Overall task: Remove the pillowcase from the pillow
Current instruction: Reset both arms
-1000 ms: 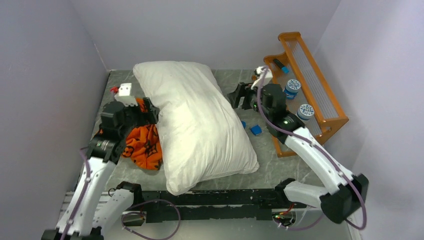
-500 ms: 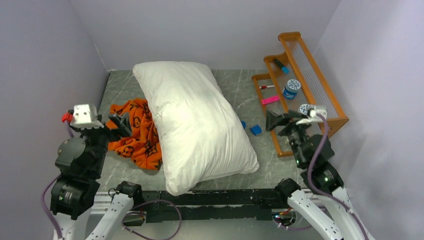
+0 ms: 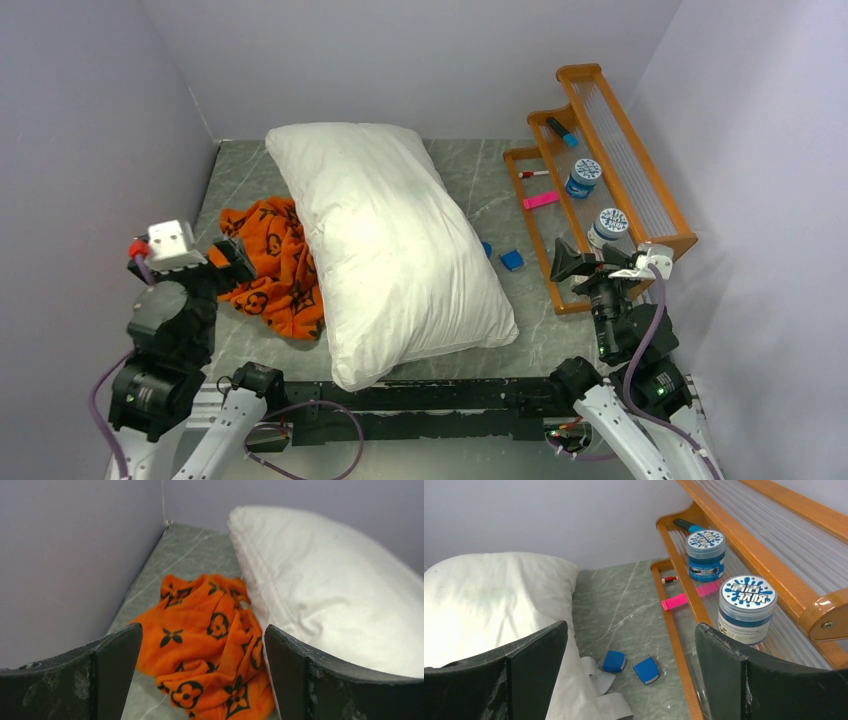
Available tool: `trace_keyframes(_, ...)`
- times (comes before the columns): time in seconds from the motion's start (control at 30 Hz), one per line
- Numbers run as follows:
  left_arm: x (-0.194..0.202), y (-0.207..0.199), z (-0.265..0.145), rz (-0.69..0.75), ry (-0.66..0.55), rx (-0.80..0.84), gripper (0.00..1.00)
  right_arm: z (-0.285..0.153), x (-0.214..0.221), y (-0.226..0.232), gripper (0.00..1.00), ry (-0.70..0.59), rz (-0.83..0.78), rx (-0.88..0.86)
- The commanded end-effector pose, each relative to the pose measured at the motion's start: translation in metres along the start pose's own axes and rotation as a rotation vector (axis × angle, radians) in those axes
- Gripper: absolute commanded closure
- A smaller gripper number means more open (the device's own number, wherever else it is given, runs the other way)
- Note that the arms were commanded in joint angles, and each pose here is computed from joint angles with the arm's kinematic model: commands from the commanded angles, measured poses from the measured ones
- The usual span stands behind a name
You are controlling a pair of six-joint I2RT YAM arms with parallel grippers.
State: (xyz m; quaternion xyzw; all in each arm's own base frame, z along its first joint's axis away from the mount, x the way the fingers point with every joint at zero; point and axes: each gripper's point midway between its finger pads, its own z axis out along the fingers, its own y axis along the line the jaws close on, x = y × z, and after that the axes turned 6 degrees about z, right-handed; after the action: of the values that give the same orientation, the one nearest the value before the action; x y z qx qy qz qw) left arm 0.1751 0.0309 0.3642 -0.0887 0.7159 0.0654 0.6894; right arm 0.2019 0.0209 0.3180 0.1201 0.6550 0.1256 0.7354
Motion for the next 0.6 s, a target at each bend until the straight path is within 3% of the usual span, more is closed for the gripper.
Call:
trace_keyframes(0.0,0.021,0.002,0.011,0.000,0.005,-0.040,0.04,0.000,-0.006,-0.003,0.00,-0.037,-0.017,0.005)
trace_keyframes(0.57,0.055,-0.020,0.035,-0.042,0.013,0.013,0.04,-0.002,-0.007,-0.001,0.00,-0.047,-0.017,-0.017)
